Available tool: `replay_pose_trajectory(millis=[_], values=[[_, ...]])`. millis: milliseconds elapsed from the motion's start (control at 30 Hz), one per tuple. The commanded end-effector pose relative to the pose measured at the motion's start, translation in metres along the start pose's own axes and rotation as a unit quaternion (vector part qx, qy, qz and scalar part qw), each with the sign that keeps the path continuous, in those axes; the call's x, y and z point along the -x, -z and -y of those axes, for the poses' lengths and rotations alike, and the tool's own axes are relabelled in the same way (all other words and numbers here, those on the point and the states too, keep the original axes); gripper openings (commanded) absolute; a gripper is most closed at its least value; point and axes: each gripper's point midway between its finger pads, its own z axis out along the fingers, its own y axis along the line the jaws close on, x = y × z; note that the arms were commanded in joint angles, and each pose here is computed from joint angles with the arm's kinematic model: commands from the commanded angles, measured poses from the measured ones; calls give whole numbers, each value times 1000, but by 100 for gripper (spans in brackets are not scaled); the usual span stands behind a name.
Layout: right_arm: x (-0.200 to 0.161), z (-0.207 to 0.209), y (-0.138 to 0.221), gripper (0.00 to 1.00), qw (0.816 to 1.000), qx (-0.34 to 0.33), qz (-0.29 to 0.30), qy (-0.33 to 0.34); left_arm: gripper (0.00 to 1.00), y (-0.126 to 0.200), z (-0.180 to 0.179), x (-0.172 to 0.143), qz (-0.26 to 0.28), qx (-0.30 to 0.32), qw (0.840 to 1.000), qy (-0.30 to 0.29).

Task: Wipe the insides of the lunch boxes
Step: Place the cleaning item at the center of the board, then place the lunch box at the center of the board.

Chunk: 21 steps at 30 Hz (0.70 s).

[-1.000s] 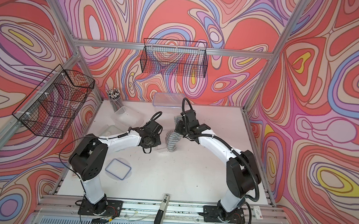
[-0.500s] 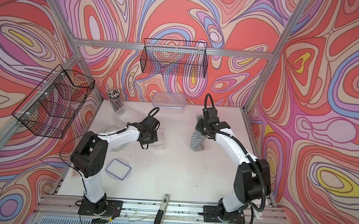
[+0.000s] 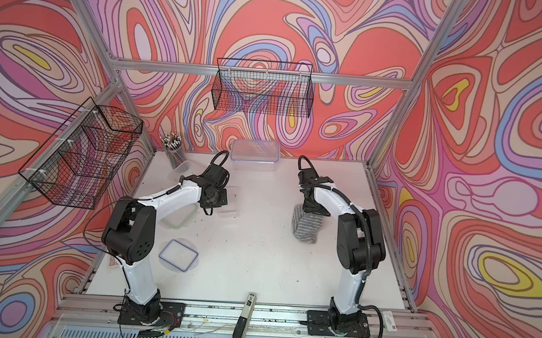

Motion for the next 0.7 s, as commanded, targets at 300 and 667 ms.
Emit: replay_pose_trajectory(millis=[300, 667], values=[[14, 32, 34, 99, 999, -44, 28, 16, 0, 4, -20, -8, -33, 21, 995, -86], [30, 13, 69, 99, 996, 63, 69, 6, 0, 10, -63, -45, -64, 79, 991, -92]])
